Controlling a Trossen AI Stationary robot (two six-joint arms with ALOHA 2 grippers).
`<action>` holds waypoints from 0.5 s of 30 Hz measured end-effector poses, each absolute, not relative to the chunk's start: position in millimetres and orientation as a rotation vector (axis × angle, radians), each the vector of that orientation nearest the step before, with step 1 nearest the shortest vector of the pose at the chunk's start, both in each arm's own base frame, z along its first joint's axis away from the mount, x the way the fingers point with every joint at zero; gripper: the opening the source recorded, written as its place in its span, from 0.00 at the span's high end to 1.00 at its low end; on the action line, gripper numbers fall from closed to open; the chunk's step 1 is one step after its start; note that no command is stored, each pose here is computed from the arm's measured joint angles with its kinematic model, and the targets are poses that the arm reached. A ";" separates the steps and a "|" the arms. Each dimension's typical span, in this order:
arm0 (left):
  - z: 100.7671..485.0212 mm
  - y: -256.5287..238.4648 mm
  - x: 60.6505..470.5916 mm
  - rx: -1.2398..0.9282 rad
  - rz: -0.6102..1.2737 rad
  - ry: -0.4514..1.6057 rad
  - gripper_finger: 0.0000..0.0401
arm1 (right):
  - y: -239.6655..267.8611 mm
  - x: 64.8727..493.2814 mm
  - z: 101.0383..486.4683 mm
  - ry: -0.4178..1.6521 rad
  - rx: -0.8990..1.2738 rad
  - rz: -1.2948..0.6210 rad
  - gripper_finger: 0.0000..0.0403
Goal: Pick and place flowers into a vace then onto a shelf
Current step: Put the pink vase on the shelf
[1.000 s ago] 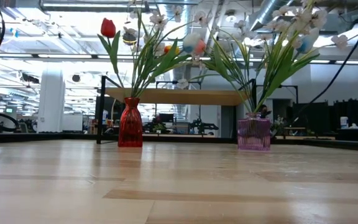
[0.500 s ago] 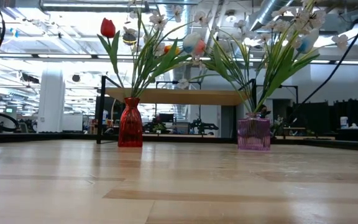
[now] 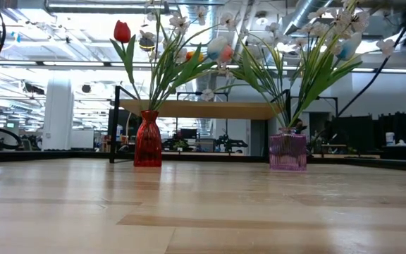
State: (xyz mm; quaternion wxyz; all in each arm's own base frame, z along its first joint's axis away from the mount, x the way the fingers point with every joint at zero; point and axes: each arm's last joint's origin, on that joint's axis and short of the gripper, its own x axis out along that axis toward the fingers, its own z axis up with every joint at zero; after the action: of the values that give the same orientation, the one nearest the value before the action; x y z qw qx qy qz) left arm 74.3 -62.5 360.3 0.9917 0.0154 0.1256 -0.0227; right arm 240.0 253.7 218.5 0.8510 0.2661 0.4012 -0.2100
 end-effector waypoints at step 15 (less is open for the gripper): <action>359.9 -64.7 73.9 0.017 -0.121 0.274 0.80 | 249.4 248.2 123.4 0.825 0.537 -0.899 0.69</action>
State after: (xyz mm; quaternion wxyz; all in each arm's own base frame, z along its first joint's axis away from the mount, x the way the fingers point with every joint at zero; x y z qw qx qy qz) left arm 73.9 -64.7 359.9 0.9888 0.0087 0.1364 -0.0603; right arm 248.2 249.4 123.4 0.7859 0.2490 0.3828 -0.4169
